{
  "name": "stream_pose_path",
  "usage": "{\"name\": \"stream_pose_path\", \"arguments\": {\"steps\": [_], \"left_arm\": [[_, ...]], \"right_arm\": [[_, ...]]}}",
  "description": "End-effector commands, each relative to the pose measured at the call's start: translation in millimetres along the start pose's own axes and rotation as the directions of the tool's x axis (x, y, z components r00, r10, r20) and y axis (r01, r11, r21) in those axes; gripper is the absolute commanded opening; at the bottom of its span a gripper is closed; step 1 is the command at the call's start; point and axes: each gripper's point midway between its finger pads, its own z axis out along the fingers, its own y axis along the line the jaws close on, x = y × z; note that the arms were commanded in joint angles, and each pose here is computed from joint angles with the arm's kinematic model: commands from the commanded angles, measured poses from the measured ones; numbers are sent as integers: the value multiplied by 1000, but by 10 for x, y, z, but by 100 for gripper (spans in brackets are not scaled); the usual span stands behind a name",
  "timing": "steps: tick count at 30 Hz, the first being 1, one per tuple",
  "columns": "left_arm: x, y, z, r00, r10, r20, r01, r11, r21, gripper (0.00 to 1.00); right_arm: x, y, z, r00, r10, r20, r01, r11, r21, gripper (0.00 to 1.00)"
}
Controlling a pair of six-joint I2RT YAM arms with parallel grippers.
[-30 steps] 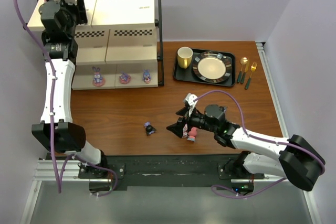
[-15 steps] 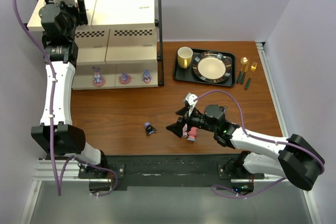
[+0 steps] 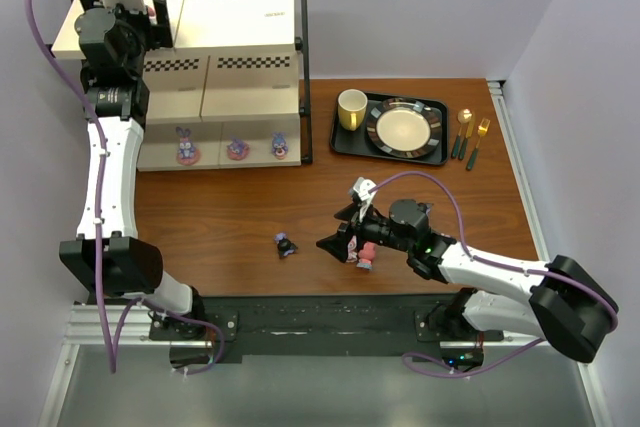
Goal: Place and organize the plastic toys onto the shelf
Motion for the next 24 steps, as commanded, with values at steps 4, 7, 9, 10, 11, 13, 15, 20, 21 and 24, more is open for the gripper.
{"name": "stream_pose_path", "arguments": {"steps": [4, 7, 9, 10, 11, 13, 15, 20, 21, 24], "left_arm": [[-544, 149, -367, 991, -69, 115, 74, 996, -39, 100], [-729, 116, -598, 981, -118, 154, 120, 993, -7, 100], [-831, 17, -794, 966, -195, 173, 187, 981, 57, 100], [-852, -42, -867, 955, -246, 168, 234, 968, 86, 100], [-839, -91, -923, 949, -275, 156, 261, 960, 106, 100], [-786, -275, -1133, 935, -334, 117, 311, 933, 182, 100], [-635, -458, -1323, 929, -363, 64, 340, 910, 237, 100], [-301, -1133, -1756, 897, -433, -83, 428, 810, 400, 100], [-145, -1352, -1887, 888, -436, -146, 451, 763, 464, 100], [236, -1761, -2153, 843, -440, -308, 537, 665, 519, 100]], "right_arm": [[-87, 31, -23, 1000, -11, 17, 11, 1000, -4, 98], [-138, -38, -74, 1000, -14, 2, 14, 999, 53, 99], [-142, -98, -135, 1000, -6, -30, 9, 995, 103, 98], [-152, -174, -167, 999, -1, -35, 6, 988, 154, 98], [-103, -205, -215, 998, 11, -60, 0, 984, 180, 98], [-134, -224, -294, 998, 18, -53, -6, 978, 208, 98], [-55, -311, -403, 994, 56, -92, -28, 959, 283, 98], [208, -391, -598, 971, 155, -184, -77, 925, 373, 97], [248, -395, -616, 965, 180, -190, -96, 918, 384, 97], [351, -469, -680, 951, 226, -210, -118, 896, 429, 95]]}}
